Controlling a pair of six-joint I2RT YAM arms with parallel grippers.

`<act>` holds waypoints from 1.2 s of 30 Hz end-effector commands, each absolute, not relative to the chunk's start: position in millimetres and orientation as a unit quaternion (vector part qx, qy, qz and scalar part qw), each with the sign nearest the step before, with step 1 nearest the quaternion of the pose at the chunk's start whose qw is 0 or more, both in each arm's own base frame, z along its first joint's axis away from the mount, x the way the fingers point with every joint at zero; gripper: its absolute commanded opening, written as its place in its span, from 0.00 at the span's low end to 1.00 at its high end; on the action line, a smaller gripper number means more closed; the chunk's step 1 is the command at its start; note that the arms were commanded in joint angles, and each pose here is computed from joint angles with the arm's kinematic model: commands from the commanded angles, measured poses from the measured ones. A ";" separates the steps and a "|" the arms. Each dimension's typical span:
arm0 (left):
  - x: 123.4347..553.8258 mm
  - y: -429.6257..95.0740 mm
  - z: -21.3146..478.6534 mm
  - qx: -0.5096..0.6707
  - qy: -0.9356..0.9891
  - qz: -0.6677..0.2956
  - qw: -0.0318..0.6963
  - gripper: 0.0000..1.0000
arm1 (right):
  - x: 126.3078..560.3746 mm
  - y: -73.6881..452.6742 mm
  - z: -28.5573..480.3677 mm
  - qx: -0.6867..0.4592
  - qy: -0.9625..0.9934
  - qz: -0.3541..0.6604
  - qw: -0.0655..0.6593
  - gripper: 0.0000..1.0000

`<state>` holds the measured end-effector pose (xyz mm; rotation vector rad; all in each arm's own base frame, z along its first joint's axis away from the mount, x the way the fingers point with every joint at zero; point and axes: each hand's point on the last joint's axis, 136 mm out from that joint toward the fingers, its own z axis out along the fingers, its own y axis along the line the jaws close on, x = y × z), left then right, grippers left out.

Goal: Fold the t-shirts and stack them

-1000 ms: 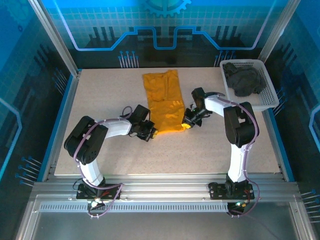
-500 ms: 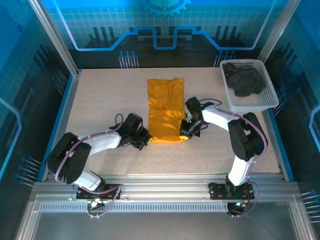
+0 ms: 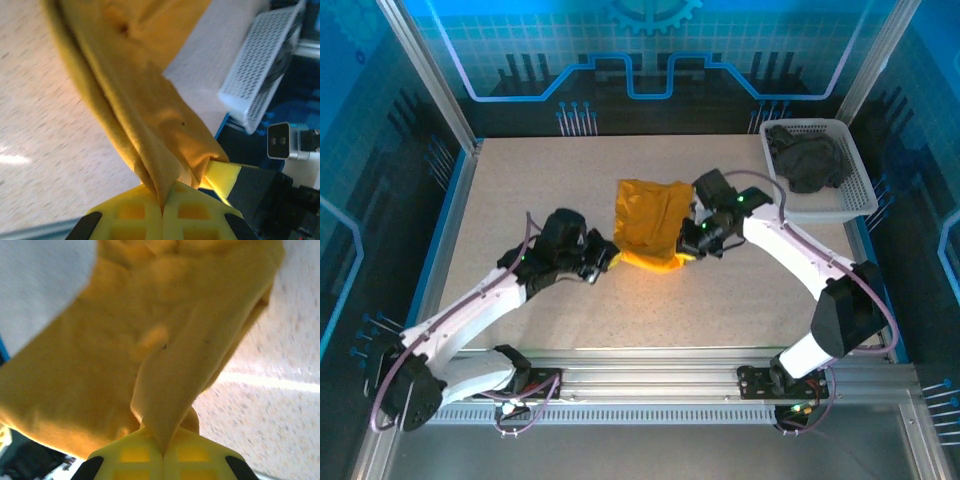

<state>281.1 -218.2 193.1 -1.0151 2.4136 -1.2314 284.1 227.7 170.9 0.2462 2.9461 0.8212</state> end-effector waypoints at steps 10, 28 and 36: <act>488.0 -222.0 191.7 -0.359 0.822 -0.415 0.154 0.00 | 468.3 205.7 143.8 0.189 0.941 0.276 0.054 0.00; 377.7 -242.7 130.7 -0.397 0.822 -0.399 0.085 0.52 | 417.0 161.4 160.8 0.185 0.941 0.251 0.132 0.59; 389.6 -292.4 92.9 -0.444 0.792 -0.406 0.097 0.60 | 325.4 174.0 135.6 0.172 0.937 0.290 0.089 0.59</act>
